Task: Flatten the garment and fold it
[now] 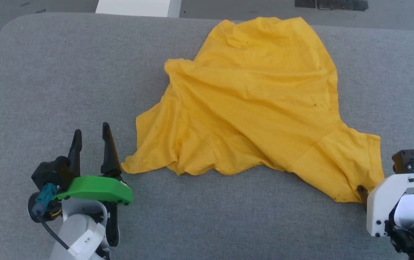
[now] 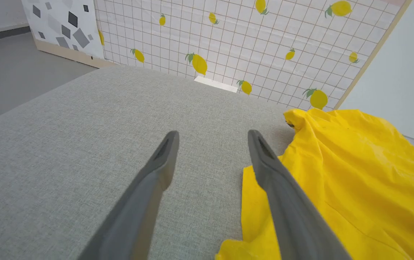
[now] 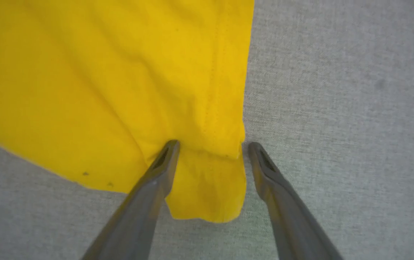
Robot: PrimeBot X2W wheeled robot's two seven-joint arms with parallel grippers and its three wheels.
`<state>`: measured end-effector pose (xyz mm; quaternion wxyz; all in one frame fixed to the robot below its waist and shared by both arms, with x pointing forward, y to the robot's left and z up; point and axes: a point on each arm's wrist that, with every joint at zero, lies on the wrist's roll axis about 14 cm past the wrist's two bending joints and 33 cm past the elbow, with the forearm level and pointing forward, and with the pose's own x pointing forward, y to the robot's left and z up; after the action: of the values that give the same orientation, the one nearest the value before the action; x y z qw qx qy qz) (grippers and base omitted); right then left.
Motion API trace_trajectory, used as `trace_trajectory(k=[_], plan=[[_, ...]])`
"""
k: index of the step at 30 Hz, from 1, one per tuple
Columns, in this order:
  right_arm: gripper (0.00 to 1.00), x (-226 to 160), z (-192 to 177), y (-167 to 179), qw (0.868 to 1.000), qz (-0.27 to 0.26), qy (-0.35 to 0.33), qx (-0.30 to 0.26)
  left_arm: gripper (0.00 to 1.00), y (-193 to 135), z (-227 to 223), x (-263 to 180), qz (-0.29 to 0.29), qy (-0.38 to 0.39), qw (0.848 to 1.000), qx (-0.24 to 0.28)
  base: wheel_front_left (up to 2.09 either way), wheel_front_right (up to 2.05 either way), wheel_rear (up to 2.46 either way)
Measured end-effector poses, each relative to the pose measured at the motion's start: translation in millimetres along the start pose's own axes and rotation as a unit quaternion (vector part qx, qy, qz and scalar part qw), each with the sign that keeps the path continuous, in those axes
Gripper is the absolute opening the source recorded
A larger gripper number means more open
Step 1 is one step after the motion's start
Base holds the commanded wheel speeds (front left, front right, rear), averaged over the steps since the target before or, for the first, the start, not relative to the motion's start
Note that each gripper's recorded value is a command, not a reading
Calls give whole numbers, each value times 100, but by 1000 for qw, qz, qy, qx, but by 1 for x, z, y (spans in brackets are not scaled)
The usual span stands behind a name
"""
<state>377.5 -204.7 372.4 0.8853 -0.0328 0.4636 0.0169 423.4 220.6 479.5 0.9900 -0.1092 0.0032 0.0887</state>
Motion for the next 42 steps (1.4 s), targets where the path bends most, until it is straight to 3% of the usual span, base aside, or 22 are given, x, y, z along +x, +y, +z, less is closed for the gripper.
trace_trajectory(k=[5, 6, 7, 13, 19, 22, 30, 31, 32, 33, 37, 42], plan=[[100, 7, -3, 4, 1000, 14, 21, -16, 100, 4, -8, -2, 6, 13, 1000, 2, 0, 0, 0], [20, 7, -2, 4, 1000, 15, 20, -16, 100, 5, -11, -2, 8, 21, 1000, -1, 0, 0, 0], [0, 6, 0, 4, 1000, 17, 16, -14, 100, 6, -14, -3, 10, 31, 999, -6, 0, 0, 0], [0, 0, 10, 1, 1000, 26, -12, 13, 100, -3, -38, -8, -8, 148, 989, -2, 0, 0, 0], [0, -6, 16, -4, 999, 20, -29, 23, 100, -28, -72, -33, -69, 333, 940, 39, 0, 0, 0], [0, -7, 16, -2, 999, 22, -30, 23, 100, -29, -78, -35, -81, 377, 920, 66, 0, 0, 0], [0, -3, 9, -1, 999, 26, -20, 29, 100, -32, -100, -25, -85, 425, 897, 84, 0, 0, 0], [0, -3, 8, -2, 999, 24, -18, 29, 39, -34, -104, -25, -86, 430, 895, 81, 0, 0, 0], [0, -3, 7, -4, 999, 22, -17, 31, 5, -34, -108, -25, -88, 440, 890, 83, 0, 0, 0], [0, -3, 6, -5, 999, 20, -16, 32, 0, -35, -111, -26, -90, 446, 887, 80, 0, 0, 0], [0, -4, 6, -13, 999, 11, -21, 40, 0, -46, -115, -27, -107, 453, 884, 53, 0, 0, 0], [0, -13, 22, -16, 995, 22, -63, 77, 0, -59, -89, -15, -110, 392, 913, -29, 0, 0, 0]])
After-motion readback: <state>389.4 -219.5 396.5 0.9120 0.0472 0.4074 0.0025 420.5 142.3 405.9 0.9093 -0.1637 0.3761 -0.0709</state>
